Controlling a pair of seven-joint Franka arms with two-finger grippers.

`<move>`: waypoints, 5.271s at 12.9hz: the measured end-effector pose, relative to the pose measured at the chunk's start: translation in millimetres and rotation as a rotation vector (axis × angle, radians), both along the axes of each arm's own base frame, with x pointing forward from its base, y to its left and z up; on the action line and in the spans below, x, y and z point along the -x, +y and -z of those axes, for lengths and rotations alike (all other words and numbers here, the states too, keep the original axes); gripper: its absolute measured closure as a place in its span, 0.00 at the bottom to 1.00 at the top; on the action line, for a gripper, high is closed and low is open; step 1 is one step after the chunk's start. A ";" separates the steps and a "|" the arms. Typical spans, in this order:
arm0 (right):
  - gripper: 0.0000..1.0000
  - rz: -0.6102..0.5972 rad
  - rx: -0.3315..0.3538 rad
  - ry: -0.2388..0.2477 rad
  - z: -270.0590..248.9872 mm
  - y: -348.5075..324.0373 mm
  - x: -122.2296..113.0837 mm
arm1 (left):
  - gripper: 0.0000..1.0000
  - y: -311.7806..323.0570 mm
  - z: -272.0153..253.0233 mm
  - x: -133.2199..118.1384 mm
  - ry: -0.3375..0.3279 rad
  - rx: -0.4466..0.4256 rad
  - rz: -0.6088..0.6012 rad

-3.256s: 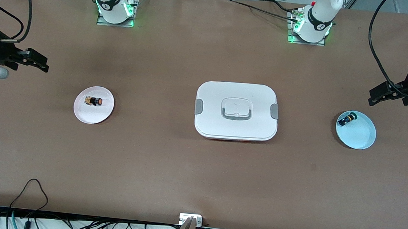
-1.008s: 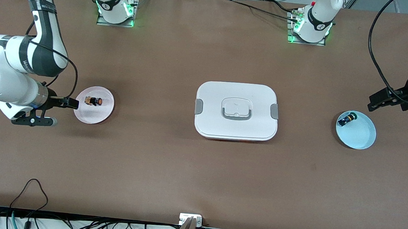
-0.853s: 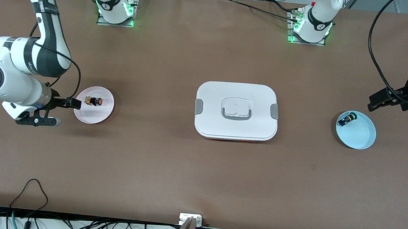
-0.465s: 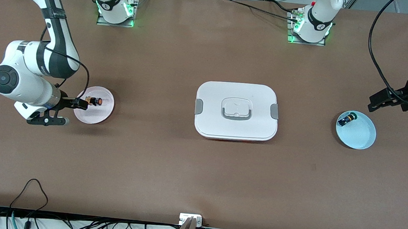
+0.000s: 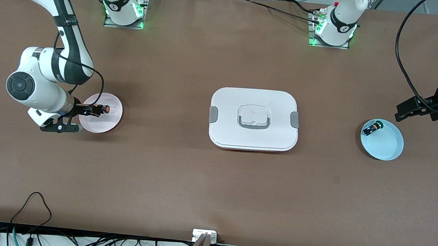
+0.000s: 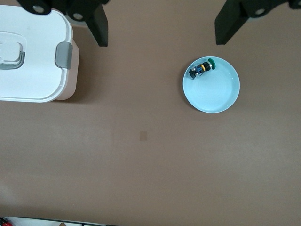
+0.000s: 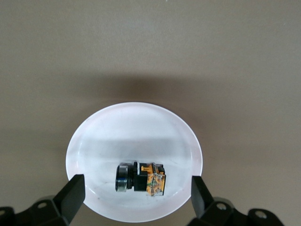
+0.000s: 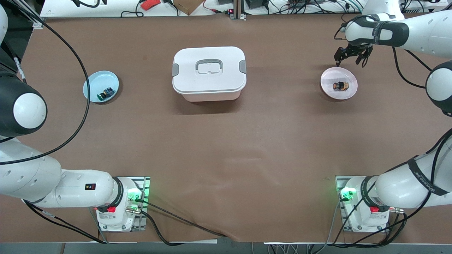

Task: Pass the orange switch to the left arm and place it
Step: 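Lower the right gripper over the orange switch on the plate, then close the right gripper on the orange switch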

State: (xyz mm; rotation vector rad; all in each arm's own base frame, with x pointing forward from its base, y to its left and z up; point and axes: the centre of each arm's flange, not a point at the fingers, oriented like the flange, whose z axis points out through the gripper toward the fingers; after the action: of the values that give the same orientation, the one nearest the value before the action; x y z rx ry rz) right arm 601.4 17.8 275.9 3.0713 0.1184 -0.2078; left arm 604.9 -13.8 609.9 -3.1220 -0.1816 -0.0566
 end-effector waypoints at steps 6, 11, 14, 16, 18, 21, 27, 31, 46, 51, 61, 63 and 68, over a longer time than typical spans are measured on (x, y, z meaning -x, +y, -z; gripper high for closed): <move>0.00 -0.038 -0.004 0.020 21.9 -0.2 6.9 | 0.00 0.3 0.0 0.0 0.000 0.000 0.000; 0.00 -0.043 -0.007 0.009 50.6 -0.9 22.1 | 0.00 1.0 0.1 -0.1 0.000 0.000 -0.002; 0.00 -0.043 -0.007 0.016 57.4 -1.3 28.2 | 0.00 1.0 0.1 -0.1 0.000 0.000 -0.002; 0.00 -0.042 -0.007 0.019 58.6 -1.8 29.4 | 0.00 1.4 0.3 -0.2 0.000 0.000 -0.002; 0.00 -0.042 -0.007 0.026 61.3 -2.2 32.0 | 0.00 3.0 0.5 -0.5 -0.001 -0.003 -0.005; 0.00 -0.040 -0.007 0.034 67.6 -4.6 36.4 | 0.00 4.6 1.7 -1.8 -0.003 -0.018 -0.004; 0.00 -0.044 -0.009 0.033 83.9 -5.5 46.1 | 0.00 1.2 1.7 -1.9 -0.004 -0.017 0.002; 0.00 -0.033 -0.017 0.038 86.5 -5.5 47.8 | 0.00 0.9 1.7 -1.9 -0.004 -0.017 0.002; 0.01 -0.061 -0.044 0.055 103.6 -5.2 54.2 | 0.00 1.8 1.7 -1.9 -0.004 -0.017 0.001; 0.27 -0.063 -0.046 0.055 103.5 -4.4 54.3 | 0.00 1.6 1.7 -1.9 -0.004 -0.017 0.001; 0.27 -0.088 -0.058 0.071 50.1 11.6 24.0 | 0.00 2.4 1.7 -1.9 -0.004 -0.017 0.000; 0.27 -0.089 -0.059 0.076 26.4 12.9 11.2 | 0.00 1.5 1.7 -1.9 -0.004 -0.017 0.002; 0.27 -0.112 -0.067 0.047 -36.7 25.7 -21.9 | 0.00 -1.6 1.6 -1.8 -0.004 -0.017 0.007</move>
State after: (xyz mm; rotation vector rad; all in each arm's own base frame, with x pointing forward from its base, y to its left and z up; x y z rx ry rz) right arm 623.3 43.6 312.6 3.1152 0.3048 -0.2751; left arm 606.8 -15.4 608.3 -3.1063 -0.1696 -0.0644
